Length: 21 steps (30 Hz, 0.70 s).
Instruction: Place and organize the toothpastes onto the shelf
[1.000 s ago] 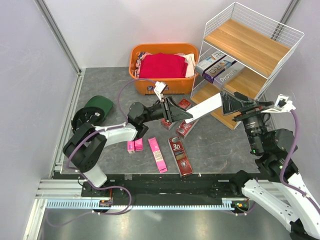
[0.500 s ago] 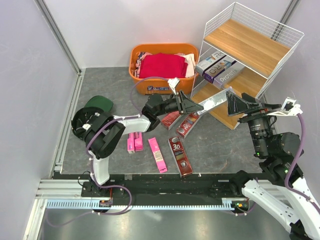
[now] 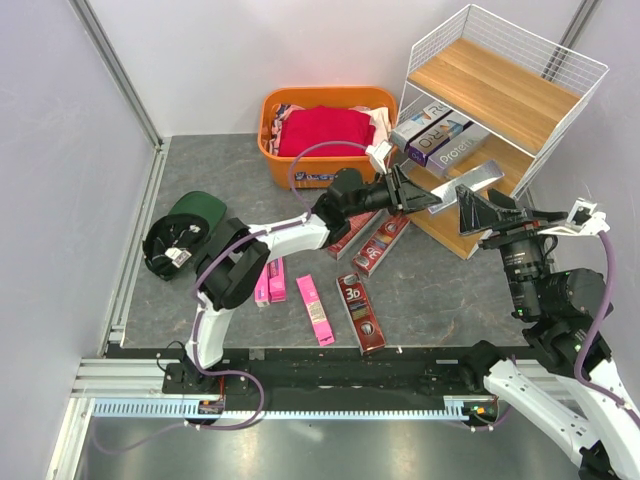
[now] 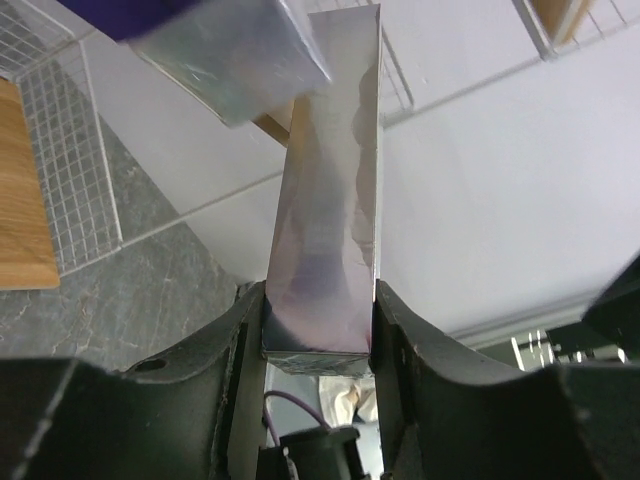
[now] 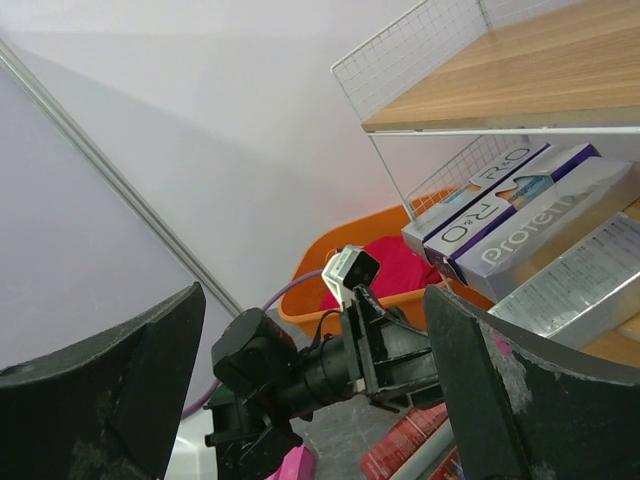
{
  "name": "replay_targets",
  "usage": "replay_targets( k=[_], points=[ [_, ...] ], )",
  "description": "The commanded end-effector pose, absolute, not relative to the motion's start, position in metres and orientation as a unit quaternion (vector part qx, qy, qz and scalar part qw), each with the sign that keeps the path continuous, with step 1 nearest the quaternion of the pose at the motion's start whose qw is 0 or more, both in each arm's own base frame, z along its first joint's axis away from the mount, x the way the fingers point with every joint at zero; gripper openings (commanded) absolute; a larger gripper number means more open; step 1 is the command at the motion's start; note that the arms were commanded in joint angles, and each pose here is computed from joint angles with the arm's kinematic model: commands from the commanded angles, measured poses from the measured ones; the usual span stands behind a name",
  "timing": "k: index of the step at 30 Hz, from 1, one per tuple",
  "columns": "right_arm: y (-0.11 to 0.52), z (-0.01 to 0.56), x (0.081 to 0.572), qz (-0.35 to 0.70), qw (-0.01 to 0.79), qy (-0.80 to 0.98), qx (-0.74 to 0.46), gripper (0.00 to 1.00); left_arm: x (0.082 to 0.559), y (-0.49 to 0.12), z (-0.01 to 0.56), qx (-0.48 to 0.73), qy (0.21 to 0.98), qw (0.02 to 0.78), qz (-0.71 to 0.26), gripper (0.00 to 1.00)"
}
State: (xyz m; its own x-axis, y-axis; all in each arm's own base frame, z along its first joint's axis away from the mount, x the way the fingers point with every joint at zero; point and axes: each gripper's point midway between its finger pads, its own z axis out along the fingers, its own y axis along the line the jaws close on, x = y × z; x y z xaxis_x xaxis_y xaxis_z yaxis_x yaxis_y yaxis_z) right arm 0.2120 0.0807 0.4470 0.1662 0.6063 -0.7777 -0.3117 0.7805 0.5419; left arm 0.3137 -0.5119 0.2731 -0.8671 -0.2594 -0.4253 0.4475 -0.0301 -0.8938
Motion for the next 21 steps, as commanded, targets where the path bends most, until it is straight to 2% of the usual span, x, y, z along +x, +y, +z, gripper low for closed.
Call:
replay_targets(
  k=[1,9,15,21],
  points=[
    [0.069,0.462,0.202,0.301,0.765,0.553,0.138,0.98,0.334,-0.532,0.298,0.036,0.651,0.263,-0.711,0.16],
    [0.063,0.461,0.199,0.295,0.768,0.55,0.144,0.98,0.355,-0.55,0.295,-0.029,0.672,0.243,-0.699,0.18],
    [0.061,0.461,0.198,0.294,0.769,0.549,0.145,0.98,0.369,-0.55,0.299,-0.058,0.686,0.256,-0.679,0.2],
    [0.062,0.459,0.199,0.293,0.768,0.552,0.143,0.98,0.373,-0.558,0.299,-0.081,0.698,0.261,-0.662,0.25]
  ],
)
